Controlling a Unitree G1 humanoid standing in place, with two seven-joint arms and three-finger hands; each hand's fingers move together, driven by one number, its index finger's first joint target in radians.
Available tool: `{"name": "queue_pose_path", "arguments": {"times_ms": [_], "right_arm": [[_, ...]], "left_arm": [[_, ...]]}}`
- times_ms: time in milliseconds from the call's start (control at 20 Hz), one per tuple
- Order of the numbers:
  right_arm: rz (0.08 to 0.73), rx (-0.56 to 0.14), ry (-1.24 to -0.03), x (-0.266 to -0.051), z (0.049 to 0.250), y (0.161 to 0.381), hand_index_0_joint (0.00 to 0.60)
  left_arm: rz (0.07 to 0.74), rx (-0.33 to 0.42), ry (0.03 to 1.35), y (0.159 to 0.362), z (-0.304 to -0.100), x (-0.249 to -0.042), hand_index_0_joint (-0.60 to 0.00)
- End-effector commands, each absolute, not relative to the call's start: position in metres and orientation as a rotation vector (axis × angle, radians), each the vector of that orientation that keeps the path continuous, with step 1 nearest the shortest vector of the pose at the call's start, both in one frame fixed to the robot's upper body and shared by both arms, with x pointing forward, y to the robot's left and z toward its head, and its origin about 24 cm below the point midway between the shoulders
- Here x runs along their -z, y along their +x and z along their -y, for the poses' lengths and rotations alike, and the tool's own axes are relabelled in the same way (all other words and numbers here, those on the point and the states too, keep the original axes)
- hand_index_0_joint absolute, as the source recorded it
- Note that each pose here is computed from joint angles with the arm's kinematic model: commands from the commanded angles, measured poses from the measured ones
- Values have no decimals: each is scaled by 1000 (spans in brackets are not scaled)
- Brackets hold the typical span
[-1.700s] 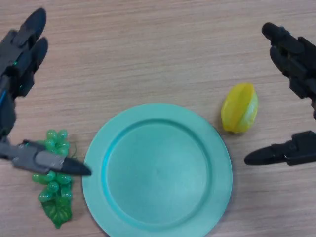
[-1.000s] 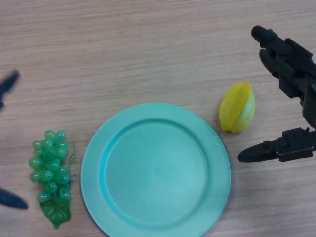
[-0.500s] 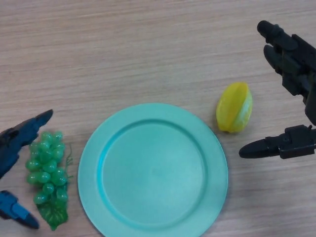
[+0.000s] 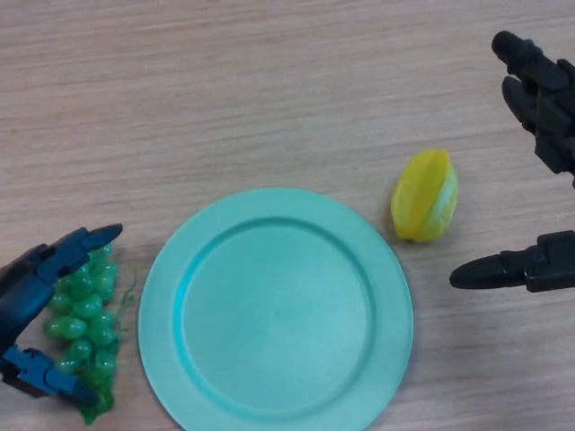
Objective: Pick up the green grapes and place it on the plate
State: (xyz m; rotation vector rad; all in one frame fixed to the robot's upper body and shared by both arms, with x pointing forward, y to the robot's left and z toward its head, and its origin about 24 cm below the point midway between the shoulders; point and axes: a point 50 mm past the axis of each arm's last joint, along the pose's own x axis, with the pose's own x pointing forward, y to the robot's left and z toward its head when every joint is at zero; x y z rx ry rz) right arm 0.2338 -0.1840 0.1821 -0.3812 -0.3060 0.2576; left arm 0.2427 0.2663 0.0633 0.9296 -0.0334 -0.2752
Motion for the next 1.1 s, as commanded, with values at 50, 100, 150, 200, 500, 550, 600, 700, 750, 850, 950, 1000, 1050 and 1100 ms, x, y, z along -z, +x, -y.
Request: {"name": "queue_pose_path", "arguments": {"times_ms": [50,100,150,200,500,550,600,700,750,850,950,1000,1050,1100], "right_arm": [[516,-251,-416,-214,187,217,0],[513,-253,-414,-213,186,217,0],[506,-260,-414,-212,185,217,0],[504,-263,-407,-213,185,218,0],[466,-315,-374,-215,179,214,0],[465,-325,-367,-217,177,214,0],[467,-327,-360,-217,176,214,0],[471,-334,-347,-221,173,211,0],[475,-342,-348,-220,171,210,0],[474,-350,-350,-221,170,211,0],[472,-341,-351,-221,173,212,0],[471,-339,-348,-220,174,212,0],[475,-332,-345,-221,175,212,0],[475,-332,-344,-220,175,211,0]], "left_arm": [[42,301,1084,233,-284,-75,-600],[17,313,1069,231,-285,-75,-600],[-8,319,1057,228,-287,-76,-600],[-20,318,1048,228,-288,-76,-600],[70,216,1031,231,-296,-114,-600],[87,200,1026,231,-302,-123,-600],[84,200,1007,230,-304,-126,-600],[64,223,804,228,-300,-144,-600],[52,232,750,224,-292,-155,-600],[36,340,754,217,-273,-166,-600],[50,420,732,211,-253,-176,-600],[91,444,752,209,-246,-177,-600],[133,499,765,206,-229,-176,-600],[101,507,714,205,-225,-176,-600]]}}
